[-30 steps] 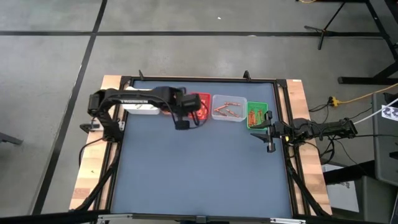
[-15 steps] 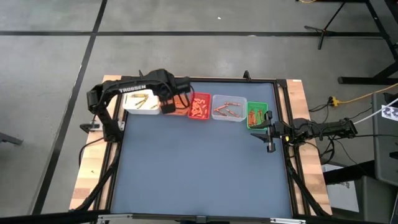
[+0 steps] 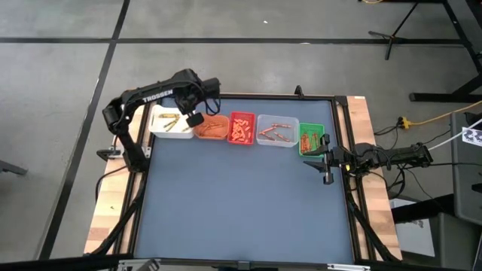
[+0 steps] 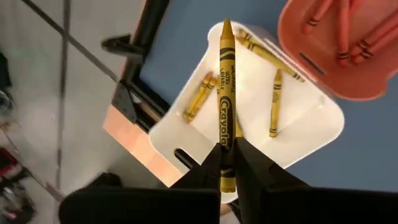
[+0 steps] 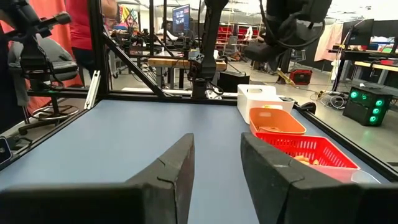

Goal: Sort crayons

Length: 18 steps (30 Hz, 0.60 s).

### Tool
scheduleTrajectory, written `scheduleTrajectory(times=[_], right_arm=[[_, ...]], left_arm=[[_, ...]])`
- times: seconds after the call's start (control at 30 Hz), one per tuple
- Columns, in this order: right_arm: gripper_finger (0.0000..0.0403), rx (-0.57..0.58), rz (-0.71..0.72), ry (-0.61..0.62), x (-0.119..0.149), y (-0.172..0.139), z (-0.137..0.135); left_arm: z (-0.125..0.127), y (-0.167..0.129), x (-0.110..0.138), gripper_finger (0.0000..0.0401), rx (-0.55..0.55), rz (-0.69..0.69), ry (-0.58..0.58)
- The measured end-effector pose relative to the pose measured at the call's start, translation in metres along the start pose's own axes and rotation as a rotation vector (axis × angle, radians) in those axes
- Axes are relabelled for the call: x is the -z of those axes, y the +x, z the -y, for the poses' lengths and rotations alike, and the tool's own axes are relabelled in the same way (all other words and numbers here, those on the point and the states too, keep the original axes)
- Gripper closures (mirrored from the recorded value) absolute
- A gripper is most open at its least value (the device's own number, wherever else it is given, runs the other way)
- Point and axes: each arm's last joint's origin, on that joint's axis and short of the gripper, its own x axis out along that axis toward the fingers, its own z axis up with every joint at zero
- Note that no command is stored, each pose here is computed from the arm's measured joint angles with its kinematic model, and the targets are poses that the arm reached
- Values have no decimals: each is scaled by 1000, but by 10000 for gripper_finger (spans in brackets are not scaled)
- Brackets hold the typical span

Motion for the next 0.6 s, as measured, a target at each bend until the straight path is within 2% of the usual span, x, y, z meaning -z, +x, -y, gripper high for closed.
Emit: scheduleTrajectory(times=[0.23, 0.6], right_arm=[[272, 0, 0, 0, 0, 0, 0], [272, 0, 0, 0, 0, 0, 0]], left_arm=[[-4, 11, 1, 392, 133, -62, -80], [6, 41, 9, 389, 119, -177, -45]])
